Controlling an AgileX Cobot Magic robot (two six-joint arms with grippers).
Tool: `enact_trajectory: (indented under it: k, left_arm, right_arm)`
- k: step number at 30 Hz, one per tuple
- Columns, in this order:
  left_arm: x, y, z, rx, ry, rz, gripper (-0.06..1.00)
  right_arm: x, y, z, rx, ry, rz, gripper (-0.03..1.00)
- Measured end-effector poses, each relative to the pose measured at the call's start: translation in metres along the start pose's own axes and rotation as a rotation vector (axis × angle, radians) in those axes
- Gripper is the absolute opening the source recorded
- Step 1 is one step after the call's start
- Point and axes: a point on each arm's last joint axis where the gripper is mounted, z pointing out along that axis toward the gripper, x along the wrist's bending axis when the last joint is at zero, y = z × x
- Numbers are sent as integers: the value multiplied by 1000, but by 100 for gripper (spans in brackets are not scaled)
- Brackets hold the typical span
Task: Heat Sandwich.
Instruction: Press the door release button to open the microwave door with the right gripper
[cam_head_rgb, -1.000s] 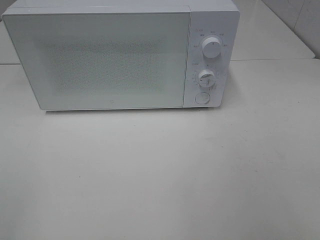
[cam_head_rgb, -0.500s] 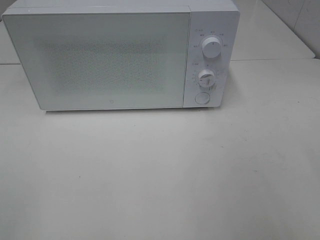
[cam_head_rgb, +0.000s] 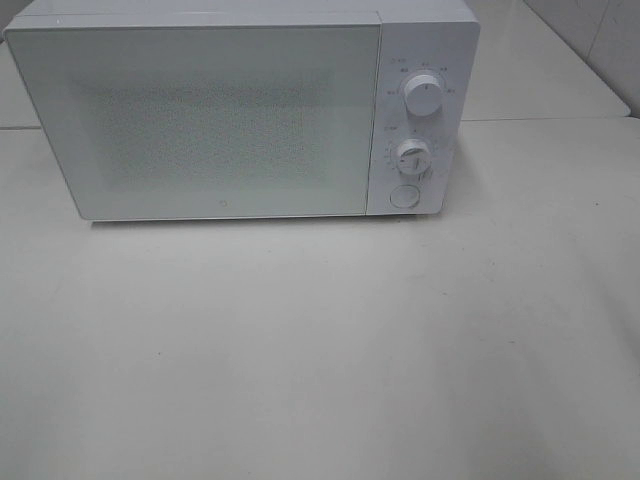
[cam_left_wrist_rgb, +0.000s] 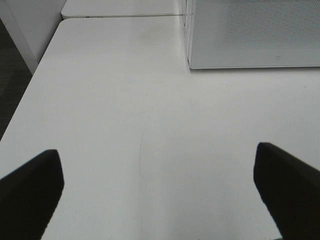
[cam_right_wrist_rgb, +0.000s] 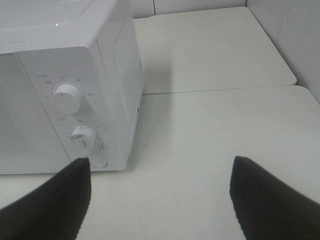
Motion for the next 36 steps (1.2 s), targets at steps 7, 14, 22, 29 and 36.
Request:
enact_trajectory:
  k: [7, 14, 22, 29, 36]
  left_arm:
    - [0, 0, 0, 0, 0, 0, 98]
    - [0, 0, 0, 0, 0, 0, 98]
    - [0, 0, 0, 0, 0, 0, 98]
    - [0, 0, 0, 0, 0, 0, 98]
    - [0, 0, 0, 0, 0, 0, 98]
  right_arm:
    - [0, 3, 32, -48, -1, 1, 74]
    - [-1, 3, 58, -102, -1, 2, 74]
    - [-7, -32, 78, -123, -17, -11, 74]
    - [-6, -58, 83, -100, -30, 3, 74]
    - [26, -81, 96, -62, 35, -121, 74]
